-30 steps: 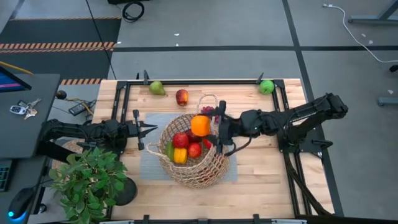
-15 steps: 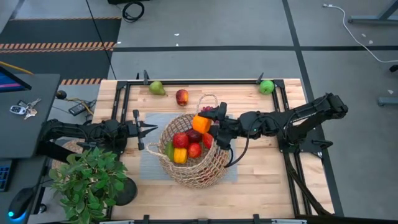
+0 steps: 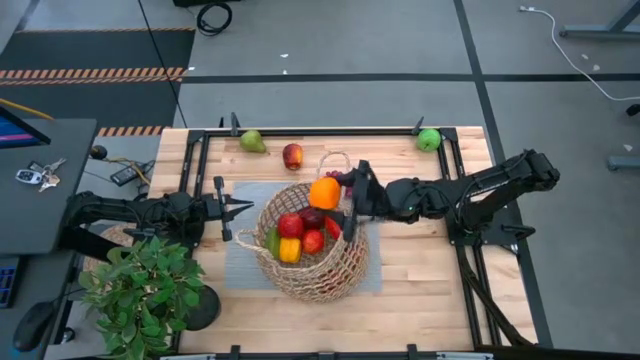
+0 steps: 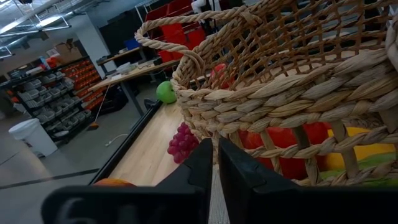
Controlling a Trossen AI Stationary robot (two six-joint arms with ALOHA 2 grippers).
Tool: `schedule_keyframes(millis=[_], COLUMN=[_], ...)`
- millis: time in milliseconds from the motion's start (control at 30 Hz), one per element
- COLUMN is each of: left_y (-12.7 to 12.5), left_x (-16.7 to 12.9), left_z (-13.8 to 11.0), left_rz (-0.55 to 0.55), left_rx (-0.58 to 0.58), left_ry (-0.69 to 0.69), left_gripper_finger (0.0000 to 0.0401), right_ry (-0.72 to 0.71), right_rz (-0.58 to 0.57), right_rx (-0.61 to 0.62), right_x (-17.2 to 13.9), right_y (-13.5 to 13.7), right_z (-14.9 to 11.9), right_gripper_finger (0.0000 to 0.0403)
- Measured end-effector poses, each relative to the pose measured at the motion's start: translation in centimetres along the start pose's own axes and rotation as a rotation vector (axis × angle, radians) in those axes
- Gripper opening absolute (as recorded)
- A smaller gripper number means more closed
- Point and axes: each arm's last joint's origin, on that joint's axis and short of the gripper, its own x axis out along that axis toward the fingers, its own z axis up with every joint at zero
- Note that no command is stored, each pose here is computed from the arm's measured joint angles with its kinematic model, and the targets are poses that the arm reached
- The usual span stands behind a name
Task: Build produce basket
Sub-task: Put the orange into the brown basket
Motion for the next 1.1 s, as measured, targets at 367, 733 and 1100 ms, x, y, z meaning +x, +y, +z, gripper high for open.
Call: schedule_keyframes(millis=[367, 733, 1100], left_y=[0.0, 0.0, 0.0], left_x=[0.0, 0.0, 0.0], left_z=[0.0, 0.0, 0.0], left_rz=[0.0, 0.0, 0.0], left_rx=[0.0, 0.0, 0.0], left_ry=[0.0, 0.0, 0.0], left_gripper_finger=[0.003, 0.0032, 0.0033], right_ry=[-0.054, -0.149, -0.205], right_rz=[0.258, 0.391, 0.303], right_rx=[0.777, 0.707, 0.517], right_x=[-0.2, -0.5, -0.2], right_y=[0.7, 1.0, 0.3], right_z=[1.6, 2.8, 2.9], right_gripper_finger=[0.0346, 0.0346, 0.0346])
